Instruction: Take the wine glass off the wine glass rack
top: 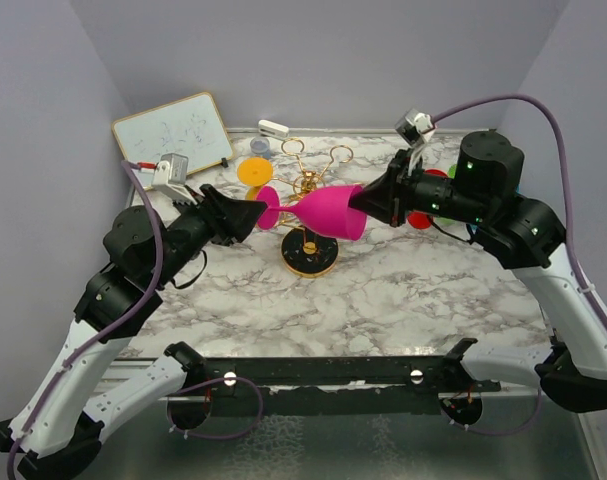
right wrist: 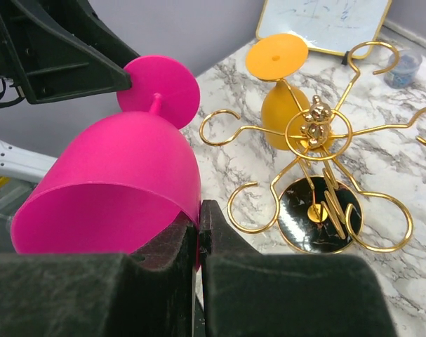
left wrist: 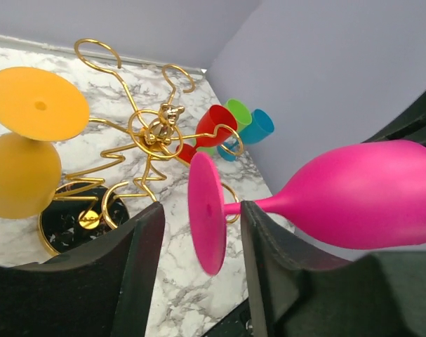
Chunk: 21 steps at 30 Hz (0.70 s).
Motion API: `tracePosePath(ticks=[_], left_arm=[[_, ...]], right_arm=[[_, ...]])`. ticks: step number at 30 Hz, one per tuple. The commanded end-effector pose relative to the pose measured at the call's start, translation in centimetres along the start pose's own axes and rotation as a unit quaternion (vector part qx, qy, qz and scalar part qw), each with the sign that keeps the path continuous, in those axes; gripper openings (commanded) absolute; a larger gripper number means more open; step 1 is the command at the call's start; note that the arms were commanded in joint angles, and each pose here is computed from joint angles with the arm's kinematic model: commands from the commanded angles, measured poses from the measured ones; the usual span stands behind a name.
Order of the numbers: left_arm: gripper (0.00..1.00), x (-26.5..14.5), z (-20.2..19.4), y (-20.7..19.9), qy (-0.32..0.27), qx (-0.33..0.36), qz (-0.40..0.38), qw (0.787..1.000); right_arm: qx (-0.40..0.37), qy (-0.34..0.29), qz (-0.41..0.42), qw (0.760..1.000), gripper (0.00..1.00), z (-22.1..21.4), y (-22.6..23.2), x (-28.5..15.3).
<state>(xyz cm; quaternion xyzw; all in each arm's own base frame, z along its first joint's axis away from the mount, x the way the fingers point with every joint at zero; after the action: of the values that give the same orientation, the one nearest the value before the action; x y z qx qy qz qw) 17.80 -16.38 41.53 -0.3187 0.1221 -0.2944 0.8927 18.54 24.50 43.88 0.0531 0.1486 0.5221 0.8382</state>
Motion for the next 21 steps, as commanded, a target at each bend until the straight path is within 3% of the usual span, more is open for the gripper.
tracePosePath(ticks=[1,4,11,21], left_arm=[[0.56,-1.7,1.8,0.6,-0.043,0.012,0.034,0.998],[0.63,-2.8,2.2,1.8,-0.063,0.019,0.069,0.995],[0.64,-5.2,2.4,5.1,-0.112,0.032,0.142,0.983],[0.63,-5.1,-0.5,9.2,-0.086,0.077,0.205,0.972]], right_arm=[[-0.014,-0.076,-0.048,0.996,0.01,3.1,0.2,-2.8],[-0.021,-0.110,-0.080,0.990,0.01,4.7,0.1,-4.5],[-0.017,-0.150,-0.257,0.955,0.01,7.0,-4.1,-7.7],[-0.057,-0.089,-0.439,0.892,0.01,8.5,-12.4,-3.4]])
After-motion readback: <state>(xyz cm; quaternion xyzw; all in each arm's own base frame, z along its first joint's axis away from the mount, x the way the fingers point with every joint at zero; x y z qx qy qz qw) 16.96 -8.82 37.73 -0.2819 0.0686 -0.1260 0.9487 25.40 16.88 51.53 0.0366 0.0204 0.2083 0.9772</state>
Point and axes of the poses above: each gripper's point midway between its finger pads, its own x axis out along the fingers, its own y axis along the line the jaws close on, z = x × y, the point moved 3 cm from there along -x, back along the fingers, and after that the axes turned 2 degrees about -x, right-handed, at the moved point
